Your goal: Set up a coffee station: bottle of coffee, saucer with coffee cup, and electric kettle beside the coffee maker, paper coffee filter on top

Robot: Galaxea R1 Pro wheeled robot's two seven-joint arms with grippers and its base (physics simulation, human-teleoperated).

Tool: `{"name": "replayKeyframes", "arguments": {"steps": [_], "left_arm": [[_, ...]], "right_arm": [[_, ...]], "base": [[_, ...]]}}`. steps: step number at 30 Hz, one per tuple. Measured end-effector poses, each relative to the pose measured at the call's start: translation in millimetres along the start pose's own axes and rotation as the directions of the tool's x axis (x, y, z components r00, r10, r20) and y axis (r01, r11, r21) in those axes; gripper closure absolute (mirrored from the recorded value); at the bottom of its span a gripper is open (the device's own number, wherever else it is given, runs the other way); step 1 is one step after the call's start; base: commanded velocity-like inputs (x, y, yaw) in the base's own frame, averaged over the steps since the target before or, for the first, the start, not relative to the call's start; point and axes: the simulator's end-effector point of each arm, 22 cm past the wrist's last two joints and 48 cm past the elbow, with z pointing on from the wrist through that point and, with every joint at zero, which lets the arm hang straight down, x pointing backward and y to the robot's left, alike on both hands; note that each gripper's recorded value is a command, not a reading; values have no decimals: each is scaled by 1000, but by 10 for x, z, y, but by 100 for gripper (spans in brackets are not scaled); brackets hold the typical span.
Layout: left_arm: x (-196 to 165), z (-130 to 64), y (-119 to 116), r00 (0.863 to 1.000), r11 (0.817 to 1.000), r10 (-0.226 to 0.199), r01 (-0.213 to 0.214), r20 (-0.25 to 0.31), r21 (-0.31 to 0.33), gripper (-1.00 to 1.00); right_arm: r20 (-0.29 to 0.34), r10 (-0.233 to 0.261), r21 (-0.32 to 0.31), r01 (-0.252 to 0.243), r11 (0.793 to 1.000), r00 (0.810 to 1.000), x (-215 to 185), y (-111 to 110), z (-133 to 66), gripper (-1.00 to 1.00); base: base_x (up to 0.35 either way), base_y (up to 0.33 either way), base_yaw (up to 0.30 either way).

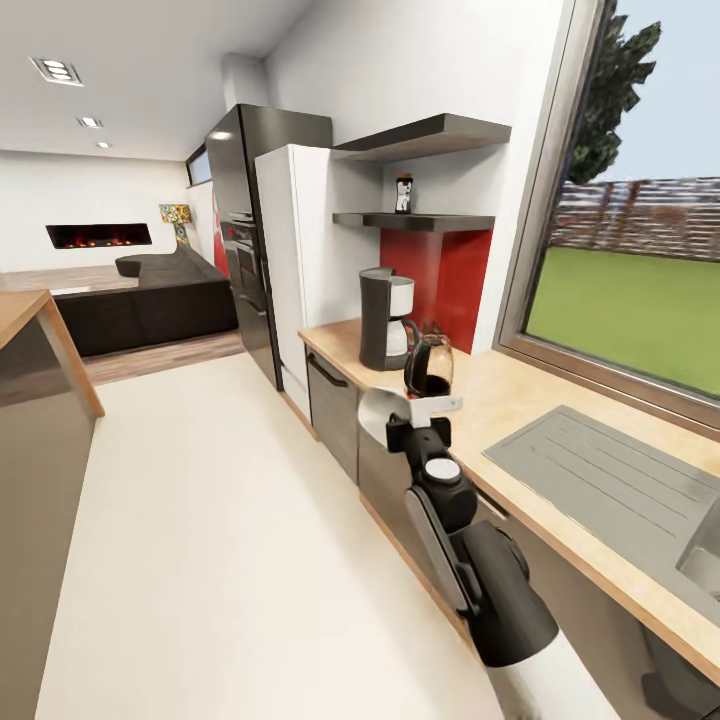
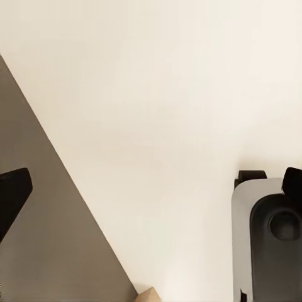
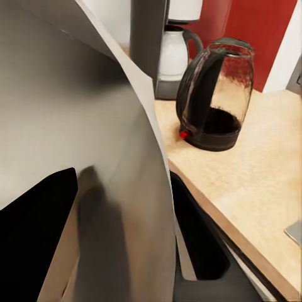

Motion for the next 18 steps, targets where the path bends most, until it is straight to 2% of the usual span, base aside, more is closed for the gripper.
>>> {"name": "replayKeyframes", "arguments": {"steps": [9, 10, 11, 12, 13, 14, 15, 18], "left_arm": [[72, -14, 37, 1000, 1000, 6, -6, -14, -6, -100], [103, -21, 37, 1000, 1000, 6, -6, -20, -7, -100], [134, -20, 37, 1000, 1000, 8, -8, -29, -6, -100], [151, -27, 39, 999, 1000, 8, -8, -31, -7, -100], [178, -35, 52, 999, 1000, 9, -9, -35, -8, -100], [201, -38, 67, 999, 1000, 10, -10, -40, -10, -100], [212, -36, 72, 999, 1000, 11, -11, -44, -10, -100], [256, -45, 93, 999, 1000, 13, -14, -53, -12, -100]], "right_arm": [[-70, 23, 16, -22, 1000, 997, 59, -144, 155, 100], [-409, 110, -24, -131, 991, 906, 595, -231, 498, 100], [-410, 188, 46, -186, 982, 892, 146, -619, 819, 100], [-241, 203, 19, -204, 979, 949, -1112, -713, 859, 100], [-117, 198, 6, -199, 980, 973, -2086, -798, 759, 100], [-112, 194, 5, -195, 981, 975, -2227, -805, 763, 100], [-150, 193, 8, -194, 981, 970, -2028, -782, 836, 100], [-158, 178, 13, -178, 984, 971, -2269, -796, 861, 100]], "base": [[0, 0, 0], [0, 0, 0], [0, 0, 0], [0, 0, 0], [0, 0, 0], [0, 0, 0], [0, 0, 0], [0, 0, 0]]}}
